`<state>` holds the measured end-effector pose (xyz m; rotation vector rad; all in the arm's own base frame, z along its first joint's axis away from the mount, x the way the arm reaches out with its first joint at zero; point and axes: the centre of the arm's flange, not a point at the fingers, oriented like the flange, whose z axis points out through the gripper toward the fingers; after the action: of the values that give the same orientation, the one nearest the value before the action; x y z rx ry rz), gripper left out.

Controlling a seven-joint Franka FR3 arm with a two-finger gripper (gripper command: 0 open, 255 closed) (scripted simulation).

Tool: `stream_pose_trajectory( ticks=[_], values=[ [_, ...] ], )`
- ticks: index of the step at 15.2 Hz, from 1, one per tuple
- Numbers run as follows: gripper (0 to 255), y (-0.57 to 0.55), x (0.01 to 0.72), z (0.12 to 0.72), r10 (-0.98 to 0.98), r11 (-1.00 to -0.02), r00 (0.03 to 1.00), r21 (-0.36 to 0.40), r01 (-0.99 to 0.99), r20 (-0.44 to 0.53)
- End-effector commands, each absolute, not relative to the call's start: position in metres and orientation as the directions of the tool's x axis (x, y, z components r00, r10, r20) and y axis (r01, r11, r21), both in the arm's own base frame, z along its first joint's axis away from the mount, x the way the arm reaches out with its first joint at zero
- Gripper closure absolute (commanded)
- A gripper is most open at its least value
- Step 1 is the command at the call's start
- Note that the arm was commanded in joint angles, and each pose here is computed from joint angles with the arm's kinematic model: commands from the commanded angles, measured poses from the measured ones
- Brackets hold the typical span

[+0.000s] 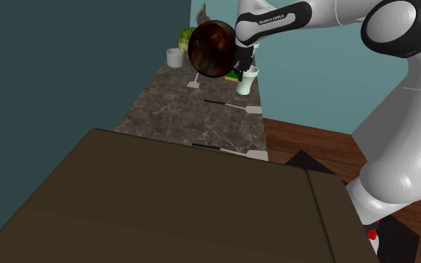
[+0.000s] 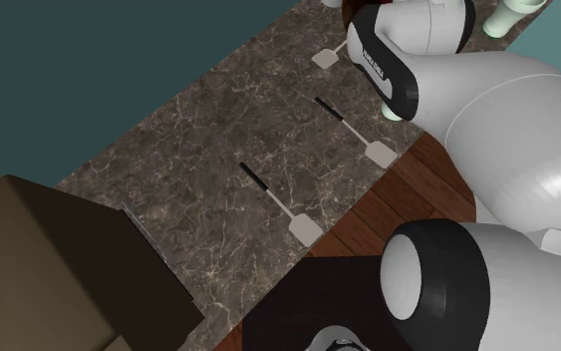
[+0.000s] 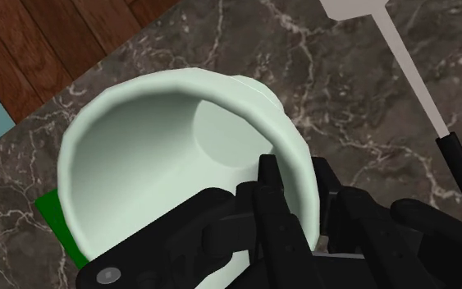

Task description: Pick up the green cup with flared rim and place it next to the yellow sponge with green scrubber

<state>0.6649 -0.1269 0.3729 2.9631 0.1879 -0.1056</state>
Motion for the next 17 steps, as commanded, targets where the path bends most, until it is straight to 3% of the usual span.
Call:
stream_pose_trajectory(
  ticks=[1,2,7,11,17],
  values=[
    [255,-0.127,0.665,0.373,0.119,-0.977,0.99,0.165,0.131,-0.08],
    [0,-0.127,0.665,0.373,0.119,-0.977,0.99,0.165,0.131,-0.08],
    [0,-0.127,0.665,0.373,0.119,-0.977,0.99,0.165,0.131,-0.08],
    [0,-0.118,0.668,0.422,0.119,-0.977,0.99,0.165,0.131,-0.08],
    [0,-0.118,0.668,0.422,0.119,-0.977,0.99,0.165,0.131,-0.08]
  ],
)
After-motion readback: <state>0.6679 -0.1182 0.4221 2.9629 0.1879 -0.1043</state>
